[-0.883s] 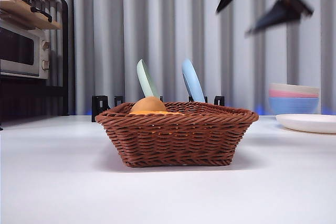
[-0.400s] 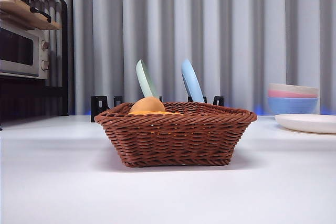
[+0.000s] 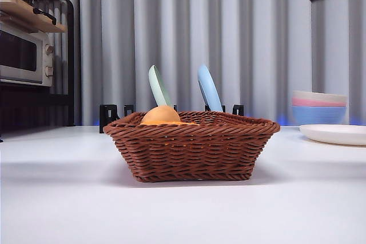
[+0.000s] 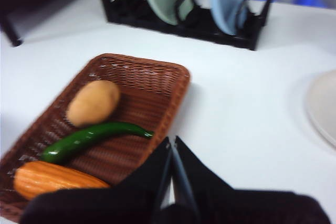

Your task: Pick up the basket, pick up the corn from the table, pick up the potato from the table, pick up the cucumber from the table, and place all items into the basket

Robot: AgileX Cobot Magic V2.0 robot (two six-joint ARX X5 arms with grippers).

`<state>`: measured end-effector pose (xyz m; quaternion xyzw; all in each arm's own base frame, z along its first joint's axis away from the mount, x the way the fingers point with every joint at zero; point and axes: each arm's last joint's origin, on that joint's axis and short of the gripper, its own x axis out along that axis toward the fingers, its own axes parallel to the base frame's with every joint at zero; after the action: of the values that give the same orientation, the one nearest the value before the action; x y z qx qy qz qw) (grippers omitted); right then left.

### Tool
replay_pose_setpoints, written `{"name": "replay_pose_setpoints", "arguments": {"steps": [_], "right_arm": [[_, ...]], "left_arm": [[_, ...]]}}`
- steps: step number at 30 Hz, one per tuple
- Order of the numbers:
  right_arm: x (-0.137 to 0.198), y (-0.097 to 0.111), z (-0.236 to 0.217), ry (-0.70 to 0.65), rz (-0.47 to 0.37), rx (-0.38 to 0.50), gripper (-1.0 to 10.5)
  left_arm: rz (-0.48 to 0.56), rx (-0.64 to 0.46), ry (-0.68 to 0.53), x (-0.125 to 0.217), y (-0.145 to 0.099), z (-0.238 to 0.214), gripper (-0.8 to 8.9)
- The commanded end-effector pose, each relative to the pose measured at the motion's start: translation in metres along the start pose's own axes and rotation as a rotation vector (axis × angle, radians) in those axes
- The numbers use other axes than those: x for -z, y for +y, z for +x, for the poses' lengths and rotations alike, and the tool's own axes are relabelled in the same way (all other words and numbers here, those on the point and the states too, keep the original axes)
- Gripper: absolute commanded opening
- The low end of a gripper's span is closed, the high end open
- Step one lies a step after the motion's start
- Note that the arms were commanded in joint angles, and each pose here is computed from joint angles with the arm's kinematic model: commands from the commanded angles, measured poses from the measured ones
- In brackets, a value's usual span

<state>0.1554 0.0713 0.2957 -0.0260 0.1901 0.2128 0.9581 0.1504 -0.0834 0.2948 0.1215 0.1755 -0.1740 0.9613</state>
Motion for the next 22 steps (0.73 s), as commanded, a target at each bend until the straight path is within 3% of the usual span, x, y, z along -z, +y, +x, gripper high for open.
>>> {"name": "replay_pose_setpoints", "arguments": {"steps": [1,7,22], "right_arm": [[0.027,0.001,-0.003,-0.02,0.023,0.01,-0.1],[0.039,0.0,-0.006,0.017,0.168,0.017,0.0],[0.039,0.0,-0.006,0.015,0.169,0.013,0.0]], "left_arm": [[-0.027,0.01,-0.013,0.019,-0.001,-0.007,-0.08],[-0.114,0.024,0.006,0.028,0.0,-0.016,-0.04],[-0.074,0.01,0.024,0.031,0.001,-0.021,-0.03]]}}
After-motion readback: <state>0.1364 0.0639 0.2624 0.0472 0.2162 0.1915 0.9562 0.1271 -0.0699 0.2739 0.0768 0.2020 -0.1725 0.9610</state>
